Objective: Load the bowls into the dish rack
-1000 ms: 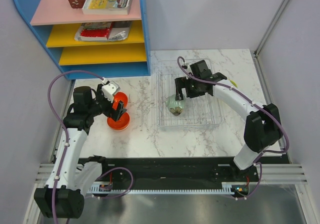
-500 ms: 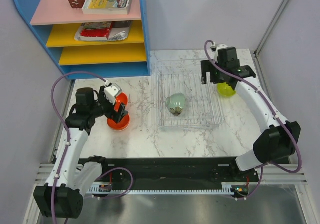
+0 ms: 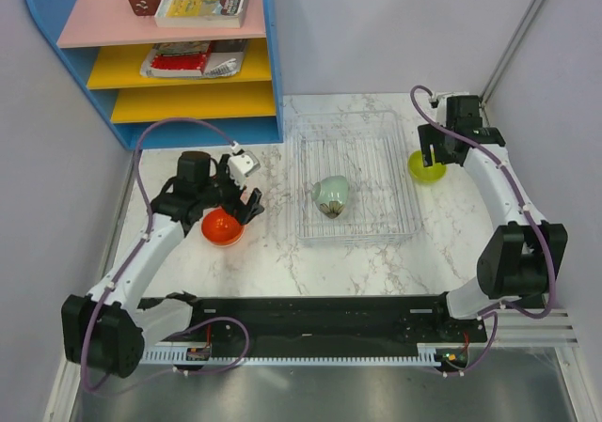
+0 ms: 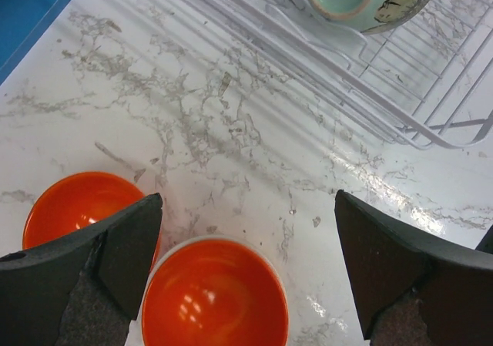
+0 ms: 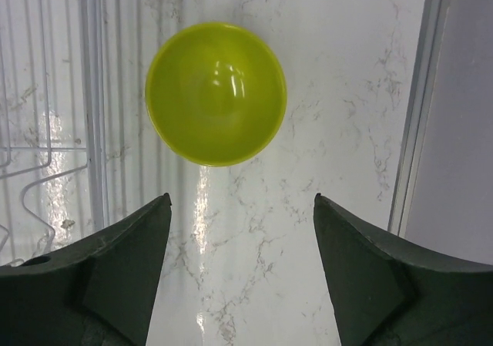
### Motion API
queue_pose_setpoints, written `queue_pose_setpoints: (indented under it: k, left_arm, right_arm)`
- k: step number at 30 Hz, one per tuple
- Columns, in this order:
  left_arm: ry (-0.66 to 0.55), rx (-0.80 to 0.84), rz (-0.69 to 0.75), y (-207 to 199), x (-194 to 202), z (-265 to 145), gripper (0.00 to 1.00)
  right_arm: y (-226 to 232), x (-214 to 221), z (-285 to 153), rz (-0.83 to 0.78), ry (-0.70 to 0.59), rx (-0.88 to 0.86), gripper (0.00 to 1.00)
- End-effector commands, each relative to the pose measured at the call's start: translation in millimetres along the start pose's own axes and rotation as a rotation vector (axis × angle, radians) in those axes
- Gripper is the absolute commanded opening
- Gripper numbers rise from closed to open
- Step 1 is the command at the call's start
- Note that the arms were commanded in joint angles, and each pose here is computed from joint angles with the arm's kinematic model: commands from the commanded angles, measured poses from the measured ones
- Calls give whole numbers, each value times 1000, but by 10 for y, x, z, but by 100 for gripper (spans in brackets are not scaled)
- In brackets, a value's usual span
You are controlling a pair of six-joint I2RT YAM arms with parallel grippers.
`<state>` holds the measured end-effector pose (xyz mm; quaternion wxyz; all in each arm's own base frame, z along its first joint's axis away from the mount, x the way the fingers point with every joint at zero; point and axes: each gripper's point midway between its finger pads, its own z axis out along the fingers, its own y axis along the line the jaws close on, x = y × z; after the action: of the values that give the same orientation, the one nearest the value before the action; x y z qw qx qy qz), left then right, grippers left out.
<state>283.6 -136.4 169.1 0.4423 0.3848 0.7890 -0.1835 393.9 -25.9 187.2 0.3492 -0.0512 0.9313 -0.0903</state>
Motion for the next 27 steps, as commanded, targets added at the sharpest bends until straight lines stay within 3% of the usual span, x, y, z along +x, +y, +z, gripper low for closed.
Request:
queue_pose_setpoints:
  k: [1, 12, 27]
  left_arm:
    - [-57, -33, 36, 71, -445, 258, 100]
    - [-32, -121, -166, 548, -949, 812, 100]
    - [135, -215, -188, 657, -768, 1543, 100]
  right_arm:
    - [33, 102, 193, -48, 27, -25, 82]
    - [8, 221, 484, 69, 63, -58, 83]
    - [21, 252, 515, 90, 49, -61, 83]
